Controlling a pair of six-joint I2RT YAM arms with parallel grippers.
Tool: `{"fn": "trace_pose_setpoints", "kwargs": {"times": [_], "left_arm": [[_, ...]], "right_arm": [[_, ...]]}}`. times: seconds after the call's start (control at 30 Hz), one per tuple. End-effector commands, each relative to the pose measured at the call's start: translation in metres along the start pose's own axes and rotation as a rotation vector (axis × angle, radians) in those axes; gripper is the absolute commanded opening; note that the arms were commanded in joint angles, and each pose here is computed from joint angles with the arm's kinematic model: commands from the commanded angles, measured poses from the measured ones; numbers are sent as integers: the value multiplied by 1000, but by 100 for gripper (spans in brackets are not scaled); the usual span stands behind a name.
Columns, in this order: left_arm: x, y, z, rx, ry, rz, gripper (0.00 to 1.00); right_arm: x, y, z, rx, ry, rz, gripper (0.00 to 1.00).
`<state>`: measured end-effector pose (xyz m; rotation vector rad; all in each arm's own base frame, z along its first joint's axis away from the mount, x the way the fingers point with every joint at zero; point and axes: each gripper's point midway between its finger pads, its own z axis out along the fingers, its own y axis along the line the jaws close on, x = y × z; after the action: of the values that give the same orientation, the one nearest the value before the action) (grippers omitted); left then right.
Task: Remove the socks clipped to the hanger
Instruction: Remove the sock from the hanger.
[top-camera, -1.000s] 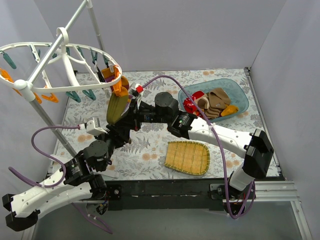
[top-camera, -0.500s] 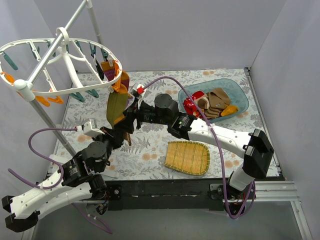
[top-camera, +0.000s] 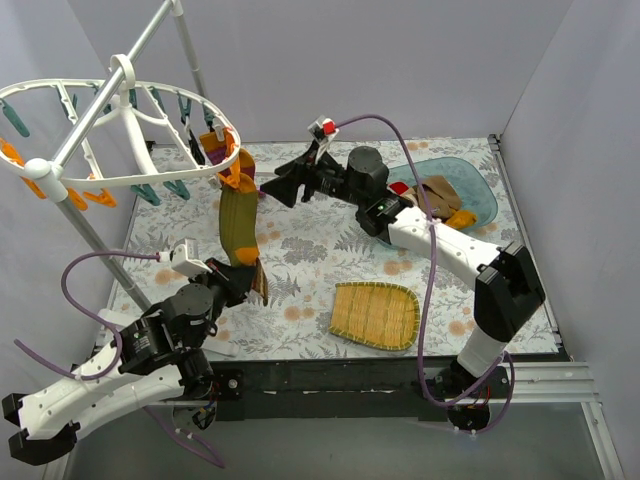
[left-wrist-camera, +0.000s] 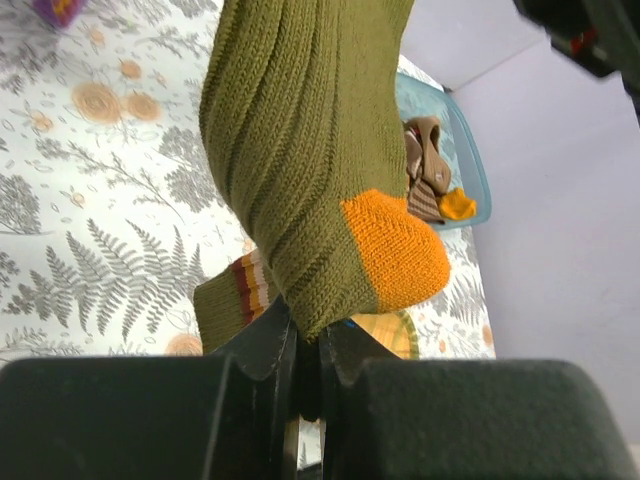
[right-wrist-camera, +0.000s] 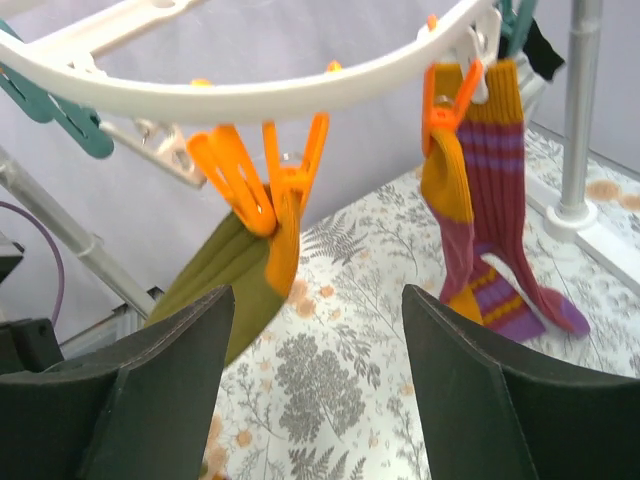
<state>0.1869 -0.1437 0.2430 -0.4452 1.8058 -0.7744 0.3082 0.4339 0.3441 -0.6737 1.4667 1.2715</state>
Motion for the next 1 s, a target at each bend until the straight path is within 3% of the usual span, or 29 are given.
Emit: {"fn": "trace_pose_setpoints", "kwargs": {"times": [0.0, 0.33, 0.97], "left_arm": [[-2, -15, -13, 44, 65, -60, 0], [-6, -17, -18, 35, 83, -62, 0], [-3, -18, -14, 30, 85, -43, 0]], "right_arm": [[-39, 23, 22, -124, -95, -45, 75], [-43, 12, 58, -170, -125, -1, 75], [-46, 20, 78, -202, -162, 50, 72]]}}
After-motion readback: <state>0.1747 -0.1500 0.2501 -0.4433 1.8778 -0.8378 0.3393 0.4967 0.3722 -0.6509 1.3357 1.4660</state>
